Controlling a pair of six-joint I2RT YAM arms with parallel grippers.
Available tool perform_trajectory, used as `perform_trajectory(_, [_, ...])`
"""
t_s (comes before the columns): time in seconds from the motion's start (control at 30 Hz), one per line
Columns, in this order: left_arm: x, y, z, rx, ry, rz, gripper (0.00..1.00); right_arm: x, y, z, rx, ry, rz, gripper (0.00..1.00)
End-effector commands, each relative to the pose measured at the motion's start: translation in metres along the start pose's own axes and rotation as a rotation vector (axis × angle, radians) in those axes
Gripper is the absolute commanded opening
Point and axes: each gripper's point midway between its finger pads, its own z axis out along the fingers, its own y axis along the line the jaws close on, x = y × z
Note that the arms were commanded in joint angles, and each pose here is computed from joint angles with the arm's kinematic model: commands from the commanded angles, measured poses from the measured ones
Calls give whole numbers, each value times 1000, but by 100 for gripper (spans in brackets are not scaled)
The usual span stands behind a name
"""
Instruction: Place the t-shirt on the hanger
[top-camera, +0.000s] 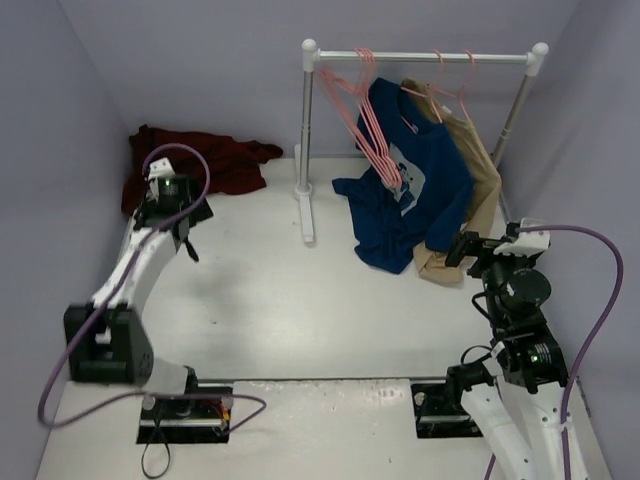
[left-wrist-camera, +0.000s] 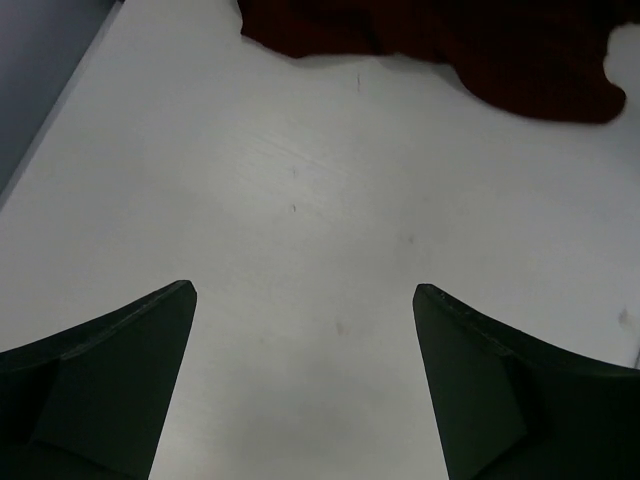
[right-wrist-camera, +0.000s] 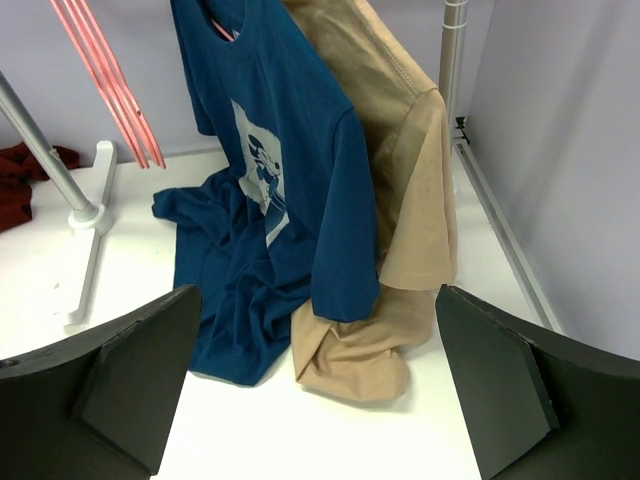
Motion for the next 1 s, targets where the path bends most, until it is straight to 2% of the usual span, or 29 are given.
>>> perform_trajectory(0.0, [-69,-16,64,6,-106,-161,86,-30,8,7,-31,-70,-14,100])
perform_trajectory(0.3, [-79,-22,192,-91,-28,-186,86,-23,26,19,-102,-12,3,100])
perform_trajectory(0.37, [-67,-19,219,-117,-1,-188,86,-21,30,20,-122,2,9,100])
perform_trajectory(0.4, [-77,-18,222,-127,-15,-195,86,-20,32,20,-128,7,20,100])
perform_trajectory(0.53, [-67,-15,246,-153,12,-202,84,-19,34,16,-140,21,38,100])
perform_trajectory(0.57, [-62,-16,252,-146,27,-201,77,-18,33,15,-138,26,39,100])
perform_trajectory(0.63, [-56,-23,257,-118,57,-199,55,-17,32,14,-135,36,37,100])
perform_trajectory(0.67, [-46,-26,260,-108,85,-196,42,-17,32,13,-133,37,36,100])
perform_trajectory(0.7, [-27,-29,261,-98,140,-198,20,-18,32,13,-133,36,35,100])
perform_trajectory(0.73, [-12,-31,261,-93,179,-205,7,-19,32,14,-131,39,33,100])
perform_trajectory(0.77, [-8,-39,253,-61,200,-243,1,-22,32,15,-131,35,29,100])
perform_trajectory(0.8, [3,-45,238,-45,234,-258,0,-22,34,17,-138,42,23,100])
perform_trajectory(0.9, [5,-80,180,28,220,-231,0,-23,45,22,-195,61,-5,100])
perform_trajectory(0.93, [23,-78,174,18,243,-222,0,-24,47,22,-206,60,-15,100])
perform_trajectory(0.97, [38,-102,141,66,250,-199,0,-21,52,24,-242,73,-39,100])
